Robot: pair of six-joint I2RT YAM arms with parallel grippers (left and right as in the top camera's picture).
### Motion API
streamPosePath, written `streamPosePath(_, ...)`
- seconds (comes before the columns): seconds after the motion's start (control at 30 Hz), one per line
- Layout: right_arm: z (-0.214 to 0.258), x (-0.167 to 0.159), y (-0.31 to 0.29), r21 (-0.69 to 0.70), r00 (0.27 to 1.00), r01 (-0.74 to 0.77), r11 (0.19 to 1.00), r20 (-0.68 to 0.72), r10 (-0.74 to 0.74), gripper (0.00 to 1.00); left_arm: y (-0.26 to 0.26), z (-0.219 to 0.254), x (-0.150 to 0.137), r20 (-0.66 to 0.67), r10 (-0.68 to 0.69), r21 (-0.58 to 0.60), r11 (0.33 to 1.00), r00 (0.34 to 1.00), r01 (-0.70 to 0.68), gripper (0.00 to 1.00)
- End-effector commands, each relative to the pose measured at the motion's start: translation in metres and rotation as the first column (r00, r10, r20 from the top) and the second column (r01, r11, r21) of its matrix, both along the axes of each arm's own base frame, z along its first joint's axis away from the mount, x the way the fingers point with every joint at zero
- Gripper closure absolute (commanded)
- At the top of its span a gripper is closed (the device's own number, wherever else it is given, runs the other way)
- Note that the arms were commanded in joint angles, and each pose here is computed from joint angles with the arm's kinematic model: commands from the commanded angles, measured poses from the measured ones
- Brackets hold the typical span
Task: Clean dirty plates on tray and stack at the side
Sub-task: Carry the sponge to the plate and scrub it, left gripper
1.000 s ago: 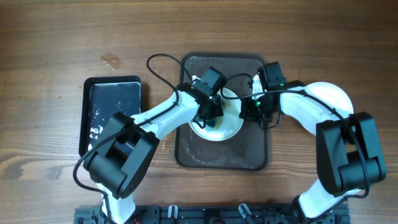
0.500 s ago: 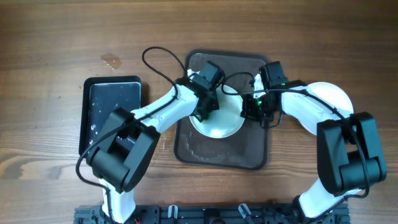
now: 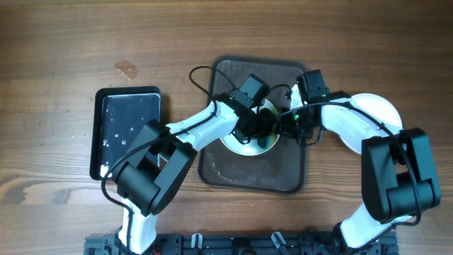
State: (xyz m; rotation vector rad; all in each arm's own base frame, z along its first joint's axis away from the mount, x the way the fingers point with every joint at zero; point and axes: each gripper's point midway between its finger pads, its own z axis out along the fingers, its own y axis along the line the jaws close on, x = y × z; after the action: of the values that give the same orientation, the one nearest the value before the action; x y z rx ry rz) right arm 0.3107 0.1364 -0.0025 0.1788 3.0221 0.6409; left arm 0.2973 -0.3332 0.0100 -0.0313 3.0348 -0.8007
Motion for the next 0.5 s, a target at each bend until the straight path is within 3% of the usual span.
streamPosePath(0.0,-0.021,-0.018,-0.003,-0.046,0.998,-0.021,0.999,-0.063,0.018,0.96,0.069,-0.022,0.013,0.069,0.089,0.294,0.95,0.994,-0.105,0.96)
streamPosePath(0.13,-0.021,-0.017,-0.002,-0.045,0.998,-0.021,0.999,-0.063,0.018,0.96,0.134,0.007,0.042,0.233,0.179,0.459,0.846,0.956,-0.27,0.96)
streamPosePath(0.3,-0.021,-0.017,-0.002,-0.046,0.998,-0.021,0.999,-0.062,0.018,0.96,0.162,0.024,0.055,0.299,0.219,0.487,0.802,0.929,-0.346,0.96)
streamPosePath(0.4,-0.021,-0.017,-0.003,-0.046,0.998,-0.021,0.999,-0.063,0.019,0.96,0.151,0.031,0.053,0.269,0.225,0.436,0.839,0.937,-0.327,0.96)
streamPosePath(0.47,-0.021,-0.017,-0.002,-0.045,0.998,-0.021,0.999,-0.062,0.019,0.96,0.123,0.059,0.052,0.236,0.214,0.295,0.914,0.948,-0.28,0.96)
